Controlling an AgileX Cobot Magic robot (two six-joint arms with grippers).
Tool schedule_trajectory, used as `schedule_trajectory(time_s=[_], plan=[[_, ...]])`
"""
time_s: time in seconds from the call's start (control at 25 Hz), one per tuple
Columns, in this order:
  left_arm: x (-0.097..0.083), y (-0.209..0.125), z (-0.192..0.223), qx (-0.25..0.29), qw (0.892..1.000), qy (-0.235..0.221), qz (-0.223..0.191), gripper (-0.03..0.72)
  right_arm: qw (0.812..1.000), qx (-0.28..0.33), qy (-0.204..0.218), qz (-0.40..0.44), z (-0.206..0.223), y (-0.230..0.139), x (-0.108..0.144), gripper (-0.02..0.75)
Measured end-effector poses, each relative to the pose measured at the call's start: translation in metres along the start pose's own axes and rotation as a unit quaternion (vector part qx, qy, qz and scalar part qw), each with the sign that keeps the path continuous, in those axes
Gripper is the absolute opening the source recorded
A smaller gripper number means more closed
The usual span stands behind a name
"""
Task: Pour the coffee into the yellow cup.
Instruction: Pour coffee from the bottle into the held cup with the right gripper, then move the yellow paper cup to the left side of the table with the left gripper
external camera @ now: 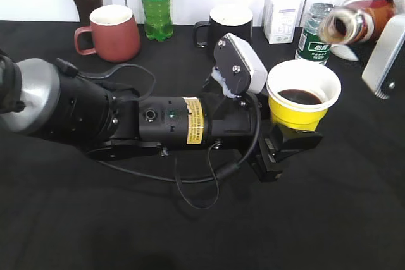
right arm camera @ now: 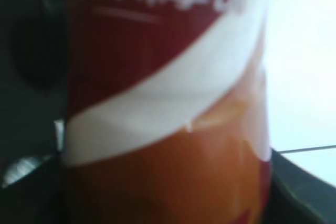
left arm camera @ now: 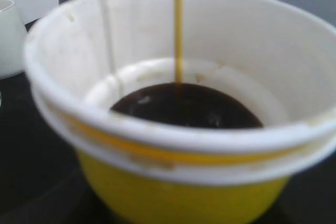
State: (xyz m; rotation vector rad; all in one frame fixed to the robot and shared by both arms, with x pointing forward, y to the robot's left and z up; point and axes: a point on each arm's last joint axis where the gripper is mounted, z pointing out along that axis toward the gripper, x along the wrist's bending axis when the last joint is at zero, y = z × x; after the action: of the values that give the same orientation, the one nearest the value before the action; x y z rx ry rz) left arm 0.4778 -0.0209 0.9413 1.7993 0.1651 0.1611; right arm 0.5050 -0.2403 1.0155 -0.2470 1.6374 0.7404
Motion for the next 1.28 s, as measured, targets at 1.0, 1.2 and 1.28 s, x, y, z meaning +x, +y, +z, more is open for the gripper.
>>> schedule_trajectory(time_s=[1.0,1.2,1.28], plan=[[0.150,-0.057,-0.143,0.034,0.960,0.266,-0.080,0.448,0.925,-0.002,0.003,0.381,0.000,0.001,0.000,0.529],[0.154,-0.063,-0.149,0.017,0.949,0.310,-0.064,0.448,0.923,-0.002,0.003,0.385,0.000,0.001,0.000,0.529],[0.157,-0.064,-0.150,-0.001,0.944,0.323,-0.075,0.448,0.922,-0.002,0.003,0.386,0.000,0.001,0.000,0.529]])
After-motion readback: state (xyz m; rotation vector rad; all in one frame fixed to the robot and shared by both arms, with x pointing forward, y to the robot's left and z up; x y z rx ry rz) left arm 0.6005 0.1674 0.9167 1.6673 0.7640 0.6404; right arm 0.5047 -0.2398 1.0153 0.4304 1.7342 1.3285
